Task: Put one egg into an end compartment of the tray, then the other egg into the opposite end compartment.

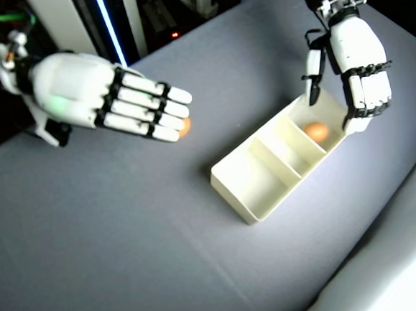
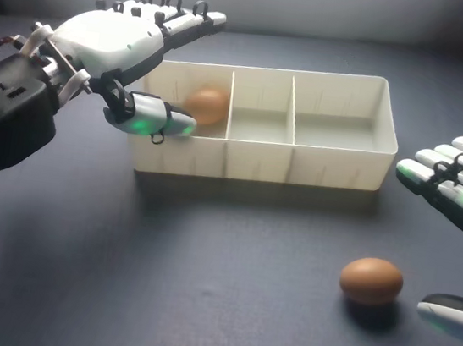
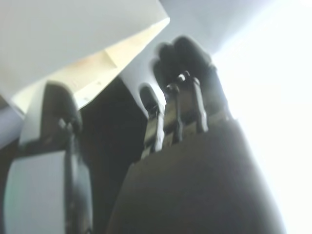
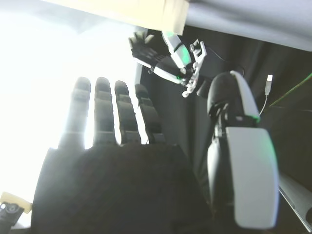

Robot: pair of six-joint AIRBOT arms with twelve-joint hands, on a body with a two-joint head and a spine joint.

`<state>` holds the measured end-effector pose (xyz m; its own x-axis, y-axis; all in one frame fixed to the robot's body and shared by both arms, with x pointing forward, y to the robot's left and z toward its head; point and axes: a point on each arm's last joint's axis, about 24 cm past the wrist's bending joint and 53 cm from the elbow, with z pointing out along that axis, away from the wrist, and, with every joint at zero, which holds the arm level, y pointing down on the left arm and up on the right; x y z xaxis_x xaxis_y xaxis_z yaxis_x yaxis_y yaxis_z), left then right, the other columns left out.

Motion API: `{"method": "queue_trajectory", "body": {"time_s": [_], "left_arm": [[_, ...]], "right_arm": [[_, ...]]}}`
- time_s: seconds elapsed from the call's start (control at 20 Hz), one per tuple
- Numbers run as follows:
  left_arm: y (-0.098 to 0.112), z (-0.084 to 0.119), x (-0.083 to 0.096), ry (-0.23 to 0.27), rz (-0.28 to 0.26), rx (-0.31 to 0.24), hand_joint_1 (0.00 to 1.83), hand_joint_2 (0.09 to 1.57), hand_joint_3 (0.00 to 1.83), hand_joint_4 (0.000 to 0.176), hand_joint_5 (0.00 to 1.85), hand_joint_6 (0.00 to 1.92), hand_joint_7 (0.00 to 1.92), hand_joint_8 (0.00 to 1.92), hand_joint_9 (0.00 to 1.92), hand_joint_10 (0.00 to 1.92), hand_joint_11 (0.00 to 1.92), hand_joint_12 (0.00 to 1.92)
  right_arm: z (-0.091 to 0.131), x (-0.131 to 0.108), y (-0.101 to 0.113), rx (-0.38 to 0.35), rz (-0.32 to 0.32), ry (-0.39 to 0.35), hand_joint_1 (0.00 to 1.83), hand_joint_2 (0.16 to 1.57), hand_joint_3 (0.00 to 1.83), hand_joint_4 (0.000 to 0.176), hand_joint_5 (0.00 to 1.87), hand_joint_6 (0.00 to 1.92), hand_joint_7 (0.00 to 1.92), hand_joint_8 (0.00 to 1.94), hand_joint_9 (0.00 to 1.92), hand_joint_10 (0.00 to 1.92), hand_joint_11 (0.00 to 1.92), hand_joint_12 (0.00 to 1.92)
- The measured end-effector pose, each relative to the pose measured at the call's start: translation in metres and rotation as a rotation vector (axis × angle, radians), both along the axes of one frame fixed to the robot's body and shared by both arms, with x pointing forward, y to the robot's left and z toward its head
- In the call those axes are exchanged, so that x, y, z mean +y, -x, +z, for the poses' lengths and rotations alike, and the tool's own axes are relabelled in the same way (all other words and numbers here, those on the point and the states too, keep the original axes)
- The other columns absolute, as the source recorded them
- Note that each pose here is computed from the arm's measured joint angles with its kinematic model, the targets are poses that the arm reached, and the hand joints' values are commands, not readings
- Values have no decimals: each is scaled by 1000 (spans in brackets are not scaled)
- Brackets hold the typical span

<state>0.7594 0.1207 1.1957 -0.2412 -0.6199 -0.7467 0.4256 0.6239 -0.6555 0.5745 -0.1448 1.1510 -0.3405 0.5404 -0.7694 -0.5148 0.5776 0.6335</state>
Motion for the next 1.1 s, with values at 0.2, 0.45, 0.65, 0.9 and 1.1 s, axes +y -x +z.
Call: {"method": "queue_trajectory", "body": {"time_s": [0.2,0.45,0.65,0.9,1.1], "left_arm": [[28,20,8,3,-31,-93,450,1446,40,152,7,3,0,0,0,0,16,17],[73,23,25,27,-74,-170,565,1414,1,131,135,48,99,30,16,7,0,296],[98,31,38,25,-95,-213,699,1427,2,111,188,52,117,8,40,11,0,358],[113,20,37,12,-121,-199,827,1397,0,43,223,15,165,2,70,8,0,389],[120,21,47,2,-116,-206,795,1409,0,14,240,7,185,2,119,10,0,535]], "right_arm": [[-10,9,-5,28,25,13,583,1184,21,0,0,0,4,2,42,21,1,1],[-42,22,-16,124,48,33,656,1191,0,0,0,0,66,14,0,304,0,428],[-67,29,-25,195,52,54,745,1197,1,0,44,11,136,11,0,373,0,680],[-71,43,-40,206,58,54,1188,1286,0,0,623,1186,761,1566,912,1631,863,1870],[-49,46,-47,156,58,25,1199,1265,0,0,675,1375,766,1470,1105,1659,1075,1872]]}}
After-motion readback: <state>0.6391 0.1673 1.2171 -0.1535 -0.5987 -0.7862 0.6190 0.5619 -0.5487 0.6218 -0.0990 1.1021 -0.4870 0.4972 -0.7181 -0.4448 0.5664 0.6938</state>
